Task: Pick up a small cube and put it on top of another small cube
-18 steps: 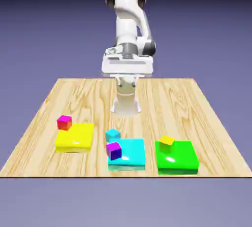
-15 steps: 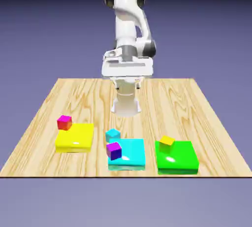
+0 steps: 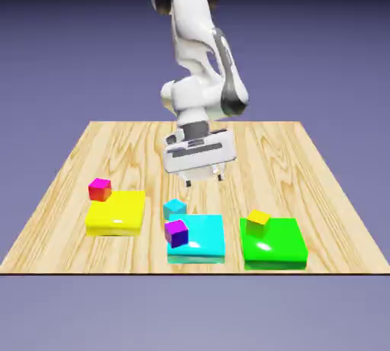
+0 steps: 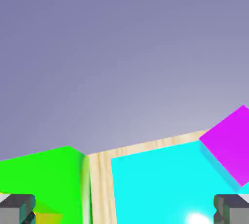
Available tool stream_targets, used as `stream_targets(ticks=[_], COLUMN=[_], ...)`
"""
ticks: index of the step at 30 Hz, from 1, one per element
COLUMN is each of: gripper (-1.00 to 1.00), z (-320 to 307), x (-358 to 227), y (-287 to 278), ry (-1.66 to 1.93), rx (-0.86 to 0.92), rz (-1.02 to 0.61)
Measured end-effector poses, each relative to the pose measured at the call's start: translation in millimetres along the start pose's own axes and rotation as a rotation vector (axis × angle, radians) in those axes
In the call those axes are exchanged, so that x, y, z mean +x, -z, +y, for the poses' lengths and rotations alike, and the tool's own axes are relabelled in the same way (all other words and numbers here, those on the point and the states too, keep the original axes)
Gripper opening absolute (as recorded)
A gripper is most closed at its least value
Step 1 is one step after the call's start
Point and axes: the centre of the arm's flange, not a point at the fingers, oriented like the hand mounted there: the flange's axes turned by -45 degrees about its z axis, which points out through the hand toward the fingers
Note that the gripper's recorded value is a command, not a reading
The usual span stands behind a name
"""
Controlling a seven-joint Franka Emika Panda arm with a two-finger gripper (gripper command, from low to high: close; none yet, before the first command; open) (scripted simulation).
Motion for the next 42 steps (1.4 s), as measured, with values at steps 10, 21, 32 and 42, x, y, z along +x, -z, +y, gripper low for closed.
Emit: stream_targets(ticks=[10,21,32,42], gripper=[0.00,0.00,0.00,0.00], z=[31.7,65.8,82.0,90.2], x=[-59.0,-113.4,-144.6,-148.6], y=[-46.2,-56.5,-39.2,-54.9], ry=[-0.152,-0.278,-0.367,-0.395], rx=[-0.104,-0.291,-0.458,-0.497], rz=[-0.116,-0.115,0.030,0.154])
